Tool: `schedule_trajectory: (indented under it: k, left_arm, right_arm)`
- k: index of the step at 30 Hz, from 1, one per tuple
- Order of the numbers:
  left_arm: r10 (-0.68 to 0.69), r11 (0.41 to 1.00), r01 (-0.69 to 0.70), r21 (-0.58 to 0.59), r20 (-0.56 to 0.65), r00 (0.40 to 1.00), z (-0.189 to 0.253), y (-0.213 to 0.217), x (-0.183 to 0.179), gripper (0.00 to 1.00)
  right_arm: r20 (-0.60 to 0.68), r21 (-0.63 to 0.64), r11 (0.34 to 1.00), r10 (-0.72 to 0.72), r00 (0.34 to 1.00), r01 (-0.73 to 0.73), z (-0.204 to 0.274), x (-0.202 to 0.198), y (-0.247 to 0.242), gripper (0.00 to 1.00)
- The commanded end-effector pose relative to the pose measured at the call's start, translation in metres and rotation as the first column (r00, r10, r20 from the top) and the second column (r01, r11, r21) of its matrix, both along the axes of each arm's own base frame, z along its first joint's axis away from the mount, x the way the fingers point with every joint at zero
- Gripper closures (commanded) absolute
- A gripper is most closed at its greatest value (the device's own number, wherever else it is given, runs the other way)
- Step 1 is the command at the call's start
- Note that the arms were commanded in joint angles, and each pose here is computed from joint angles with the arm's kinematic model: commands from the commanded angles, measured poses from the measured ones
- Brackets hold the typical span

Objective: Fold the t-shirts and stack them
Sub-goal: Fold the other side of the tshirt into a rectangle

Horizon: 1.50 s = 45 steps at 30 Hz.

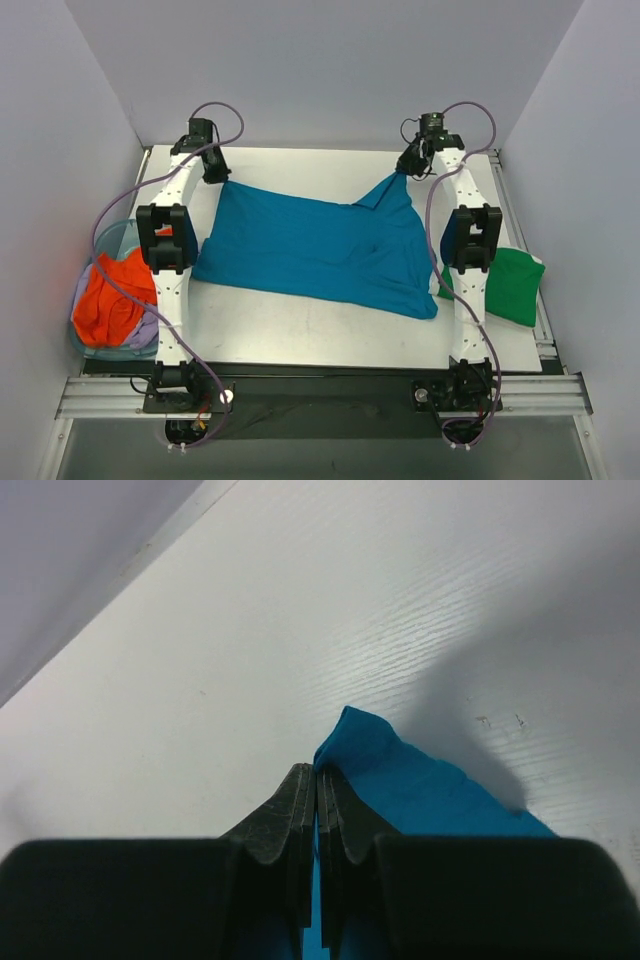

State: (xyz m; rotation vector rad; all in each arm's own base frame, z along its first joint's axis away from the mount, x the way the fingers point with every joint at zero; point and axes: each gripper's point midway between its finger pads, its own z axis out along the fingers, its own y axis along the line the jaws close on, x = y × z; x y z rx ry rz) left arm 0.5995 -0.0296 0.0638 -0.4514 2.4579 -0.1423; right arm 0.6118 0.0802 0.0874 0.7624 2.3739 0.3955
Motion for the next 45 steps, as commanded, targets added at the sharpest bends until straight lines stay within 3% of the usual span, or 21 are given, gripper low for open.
schedule_trajectory:
  k: [1, 8, 17, 18, 26, 45]
  left_arm:
    - [-0.02, 0.997, 0.032, -0.072, 0.154, 0.988, 0.041, -0.008, 0.03, 1.0]
    - [-0.067, 0.99, 0.093, -0.108, 0.22, 0.973, 0.059, -0.014, 0.035, 1.0]
    - [-0.121, 0.989, 0.133, -0.069, 0.154, 0.981, 0.055, -0.01, 0.008, 1.0]
    - [-0.098, 0.992, 0.108, -0.062, 0.148, 0.984, 0.055, 0.008, 0.007, 1.0]
    - [-0.079, 0.997, 0.081, -0.015, 0.095, 0.992, 0.051, 0.026, -0.018, 1.0]
    - [-0.188, 0.982, 0.186, 0.032, 0.073, 0.979, 0.051, 0.032, -0.061, 1.0]
  right_arm:
    - [0.15, 0.032, 0.999, -0.043, 0.988, 0.038, 0.078, 0.01, -0.007, 1.0]
    - [0.166, 0.056, 0.998, -0.034, 0.986, 0.025, 0.103, -0.005, -0.005, 1.0]
    - [0.004, 0.08, 0.996, 0.034, 0.999, -0.035, 0.098, -0.08, 0.003, 1.0]
    - [-0.025, 0.092, 0.994, 0.058, 0.998, -0.055, 0.099, -0.092, 0.007, 1.0]
    - [-0.172, 0.129, 0.986, 0.125, 0.977, -0.103, 0.089, -0.151, 0.023, 1.0]
    - [-0.317, 0.102, 0.99, 0.125, 0.94, -0.097, 0.091, -0.255, 0.034, 1.0]
